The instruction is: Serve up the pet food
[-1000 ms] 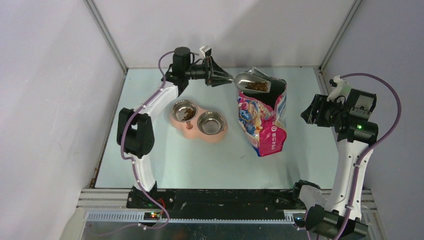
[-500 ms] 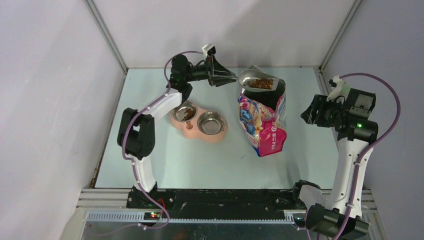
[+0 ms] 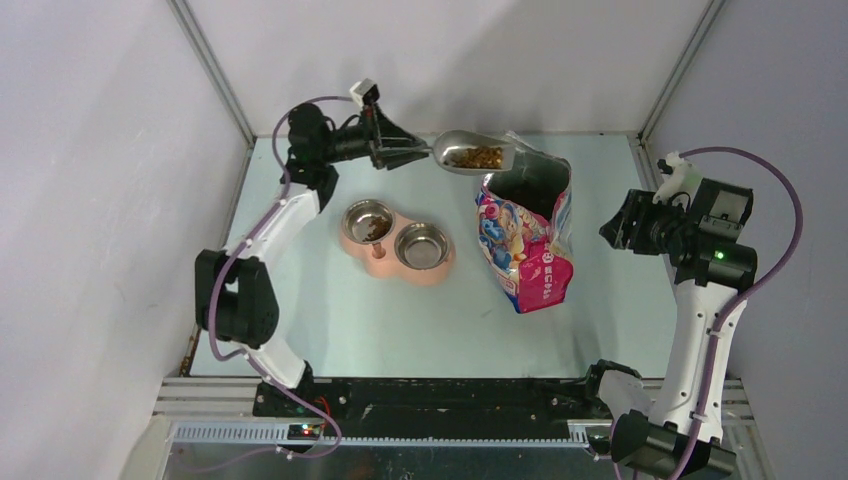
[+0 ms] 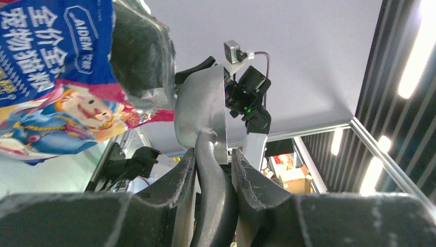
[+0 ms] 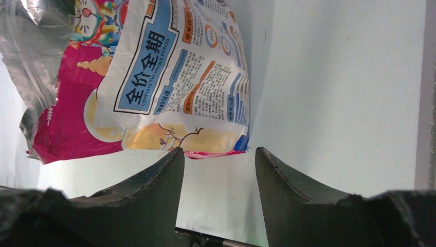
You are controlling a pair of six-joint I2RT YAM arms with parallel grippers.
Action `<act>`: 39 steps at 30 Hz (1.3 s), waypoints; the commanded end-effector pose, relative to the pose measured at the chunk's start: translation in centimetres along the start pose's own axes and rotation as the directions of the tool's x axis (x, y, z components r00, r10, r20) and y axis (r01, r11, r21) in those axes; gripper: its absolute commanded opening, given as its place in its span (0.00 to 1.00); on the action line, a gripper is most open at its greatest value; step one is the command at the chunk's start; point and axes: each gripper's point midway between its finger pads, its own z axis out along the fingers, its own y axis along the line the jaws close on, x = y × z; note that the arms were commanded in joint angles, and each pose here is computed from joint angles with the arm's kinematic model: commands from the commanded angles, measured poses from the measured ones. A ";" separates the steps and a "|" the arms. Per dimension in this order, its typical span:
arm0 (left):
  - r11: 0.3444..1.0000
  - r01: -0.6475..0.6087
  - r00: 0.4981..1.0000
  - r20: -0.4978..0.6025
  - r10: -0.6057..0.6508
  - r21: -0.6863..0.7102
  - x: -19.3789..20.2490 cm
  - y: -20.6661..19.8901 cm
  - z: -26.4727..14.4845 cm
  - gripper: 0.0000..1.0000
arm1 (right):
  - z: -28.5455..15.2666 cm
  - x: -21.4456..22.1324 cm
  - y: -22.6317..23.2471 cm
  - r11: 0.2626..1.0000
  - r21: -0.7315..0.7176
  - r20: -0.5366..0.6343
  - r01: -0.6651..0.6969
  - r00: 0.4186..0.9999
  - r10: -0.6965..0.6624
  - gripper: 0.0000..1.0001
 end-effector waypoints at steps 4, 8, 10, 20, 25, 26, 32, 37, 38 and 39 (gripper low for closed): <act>0.997 -0.063 0.997 0.045 0.065 -0.051 0.5 1.1 -4.1 0.00 | -1.1 -1.9 1.7 0.997 -0.050 0.077 0.060 0.995 -0.057 0.56; 0.995 -0.069 0.991 0.113 0.077 -0.073 -0.7 2.0 -6.9 0.00 | -1.2 -1.9 2.1 0.996 -0.062 0.079 0.066 0.995 -0.062 0.56; 0.995 -0.063 0.990 0.120 0.072 -0.083 -0.7 3.0 -7.9 0.00 | -1.3 -1.9 2.2 0.995 -0.066 0.083 0.070 0.995 -0.064 0.56; 0.993 0.008 0.984 0.178 0.013 -0.116 0.1 10.3 -12.2 0.00 | -1.5 -1.9 2.8 0.994 -0.089 0.090 0.060 0.995 -0.051 0.56; 0.988 0.021 0.974 0.226 0.013 -0.151 -0.6 13.6 -14.3 0.00 | -1.6 -1.8 2.8 0.995 -0.087 0.088 0.057 0.995 -0.049 0.56; 0.985 -0.015 0.973 0.225 0.053 -0.170 -0.7 14.2 -14.6 0.00 | -1.7 -1.8 2.9 0.995 -0.087 0.089 0.057 0.995 -0.050 0.56; 0.863 -0.049 0.983 0.129 0.131 -0.504 0.1 20.7 -18.2 0.00 | -2.1 -1.5 2.8 0.995 -0.074 0.093 0.064 0.994 -0.057 0.57; 0.823 -0.001 0.997 0.065 0.045 -0.568 2.2 22.3 -19.3 0.00 | -2.2 -1.5 2.6 0.996 -0.068 0.093 0.058 0.994 -0.051 0.57; 0.811 -0.012 0.996 0.063 0.060 -0.585 2.1 22.6 -19.6 0.00 | -2.2 -1.5 2.7 0.996 -0.070 0.094 0.056 0.994 -0.049 0.57; 0.800 -0.013 0.996 0.065 0.064 -0.599 2.1 22.9 -19.7 0.00 | -2.2 -1.6 2.6 0.996 -0.070 0.095 0.053 0.994 -0.046 0.57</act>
